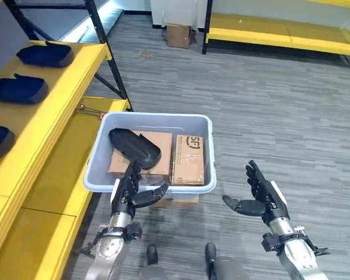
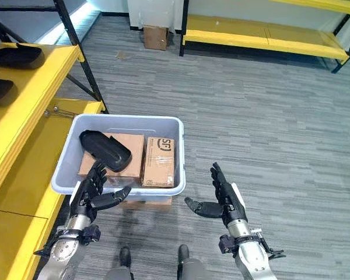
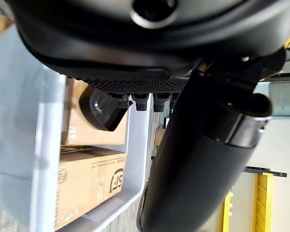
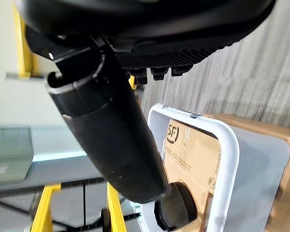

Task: Move parts from the plastic box to the shelf.

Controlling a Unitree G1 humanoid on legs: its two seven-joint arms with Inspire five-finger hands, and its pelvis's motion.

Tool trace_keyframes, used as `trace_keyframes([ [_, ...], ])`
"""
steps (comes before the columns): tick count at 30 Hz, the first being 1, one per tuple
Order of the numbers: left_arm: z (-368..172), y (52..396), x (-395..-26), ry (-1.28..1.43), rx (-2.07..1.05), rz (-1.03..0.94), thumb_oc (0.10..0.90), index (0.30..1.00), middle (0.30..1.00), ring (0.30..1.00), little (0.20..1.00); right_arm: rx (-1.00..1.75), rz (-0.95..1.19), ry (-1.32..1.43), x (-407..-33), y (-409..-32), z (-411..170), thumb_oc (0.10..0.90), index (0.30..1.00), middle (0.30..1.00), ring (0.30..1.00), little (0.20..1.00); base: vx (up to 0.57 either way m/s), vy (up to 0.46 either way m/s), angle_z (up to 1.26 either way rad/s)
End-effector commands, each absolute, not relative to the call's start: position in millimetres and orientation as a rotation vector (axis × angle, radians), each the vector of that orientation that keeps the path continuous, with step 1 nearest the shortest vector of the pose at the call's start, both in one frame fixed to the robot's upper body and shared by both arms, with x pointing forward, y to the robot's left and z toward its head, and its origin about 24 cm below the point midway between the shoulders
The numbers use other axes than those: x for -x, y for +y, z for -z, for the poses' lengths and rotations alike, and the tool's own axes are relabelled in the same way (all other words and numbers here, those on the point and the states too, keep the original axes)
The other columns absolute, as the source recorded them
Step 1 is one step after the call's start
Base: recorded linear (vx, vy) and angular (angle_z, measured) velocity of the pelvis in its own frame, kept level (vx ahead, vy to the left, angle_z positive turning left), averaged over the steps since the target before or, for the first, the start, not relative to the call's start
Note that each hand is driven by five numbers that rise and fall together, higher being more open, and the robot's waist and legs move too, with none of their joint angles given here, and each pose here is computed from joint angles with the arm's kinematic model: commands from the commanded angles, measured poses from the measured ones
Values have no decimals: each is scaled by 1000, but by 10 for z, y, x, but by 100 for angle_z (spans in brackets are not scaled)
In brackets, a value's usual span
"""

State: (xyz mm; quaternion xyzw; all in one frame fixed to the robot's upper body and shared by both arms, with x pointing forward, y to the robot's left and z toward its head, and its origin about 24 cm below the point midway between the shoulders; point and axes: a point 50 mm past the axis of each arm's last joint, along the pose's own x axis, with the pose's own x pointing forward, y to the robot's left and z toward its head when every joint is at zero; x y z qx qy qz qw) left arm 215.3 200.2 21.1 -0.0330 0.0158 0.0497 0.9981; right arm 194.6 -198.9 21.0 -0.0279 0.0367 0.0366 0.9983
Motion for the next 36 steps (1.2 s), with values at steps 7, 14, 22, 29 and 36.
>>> trace_keyframes([
  [7, -889, 2194, -2259, -319, 7, -148, 900, 1000, 1000, 1000, 1000, 284, -161, -262, -2159, -1891, -837, 900, 1000, 1000, 1000, 1000, 38, 138, -14],
  [14, -1039, 2232, -2299, -384, -17, -162, 900, 1000, 1000, 1000, 1000, 604, -138, -428, -2374, -1989, -1187, 900, 1000, 1000, 1000, 1000, 31, -16, 14],
  [22, -1226, 2141, -2380, -458, -15, -124, 900, 1000, 1000, 1000, 1000, 840, -123, -666, -2742, -1910, -1794, 900, 1000, 1000, 1000, 1000, 17, -74, 24],
  [29, -1209, 2085, -2398, -447, -5, -106, 900, 1000, 1000, 1000, 1000, 835, -184, -714, -2764, -1712, -1847, 900, 1000, 1000, 1000, 1000, 34, -12, 14],
  [36, -1284, 2042, -2472, -473, -30, -65, 900, 1000, 1000, 1000, 1000, 795, -216, -694, -2780, -1618, -1766, 900, 1000, 1000, 1000, 1000, 54, 138, 14],
])
